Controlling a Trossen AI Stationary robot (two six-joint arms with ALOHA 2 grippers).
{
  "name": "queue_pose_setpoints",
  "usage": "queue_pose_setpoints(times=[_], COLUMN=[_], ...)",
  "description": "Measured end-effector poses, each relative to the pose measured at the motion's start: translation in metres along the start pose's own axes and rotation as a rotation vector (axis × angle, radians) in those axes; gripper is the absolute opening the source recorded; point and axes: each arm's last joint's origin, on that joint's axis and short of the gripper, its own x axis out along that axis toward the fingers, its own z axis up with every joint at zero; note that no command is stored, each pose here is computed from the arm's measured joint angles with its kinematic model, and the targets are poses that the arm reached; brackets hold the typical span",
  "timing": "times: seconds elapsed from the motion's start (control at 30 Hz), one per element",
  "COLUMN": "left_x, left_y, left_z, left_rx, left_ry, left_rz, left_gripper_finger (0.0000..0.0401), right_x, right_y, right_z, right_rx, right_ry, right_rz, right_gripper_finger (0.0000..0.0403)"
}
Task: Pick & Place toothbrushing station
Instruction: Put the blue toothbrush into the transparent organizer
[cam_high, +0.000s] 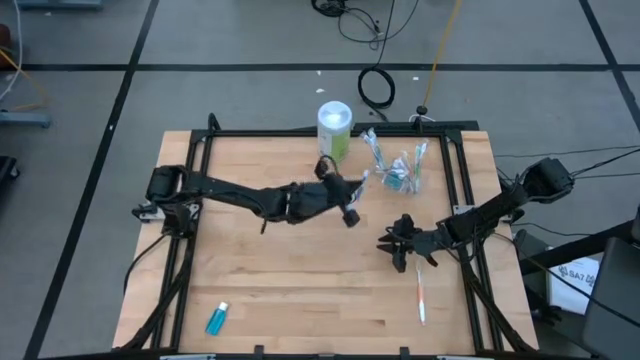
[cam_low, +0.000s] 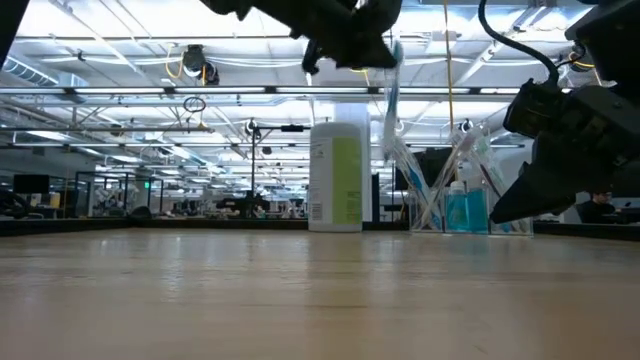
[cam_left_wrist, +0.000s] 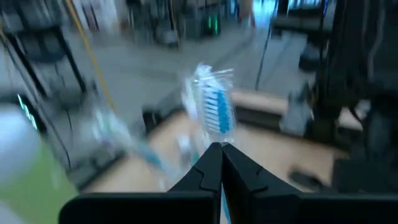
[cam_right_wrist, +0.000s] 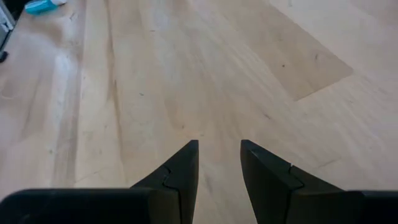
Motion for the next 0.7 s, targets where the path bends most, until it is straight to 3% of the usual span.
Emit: queue_pose_setpoints(times=[0.2,0.33,0.43,0.7], left_x=[0.011,0.021,0.035,0.078], left_y=[0.020,0.042,0.057,0.088], left_z=[0.023,0.033,0.029,-0.014], left_rx=[0.092,0.082,0.062,0.093], left_ry=[-0.228,-0.332,-0.409,-0.522], left_rz=[0.040,-0.027,-0.063,-0.029], left_gripper_finger=[0.0006,0.0005,0.0003,0.0003], right_x=[0.002,0.003,0.004,0.007], right_y=[-0.004,-0.008,-0.012,-0.022], right_z=[0.003,0.004,0.006,0.010], right_rx=[0.006,0.010,0.021,0.049], right_ry=[-0.007,-0.001,-0.004,-0.008], right_rz=[-0.021,-0.042,-0.065,-0.125], right_gripper_finger=[0.0114,0.0114,0.0114,0.0114])
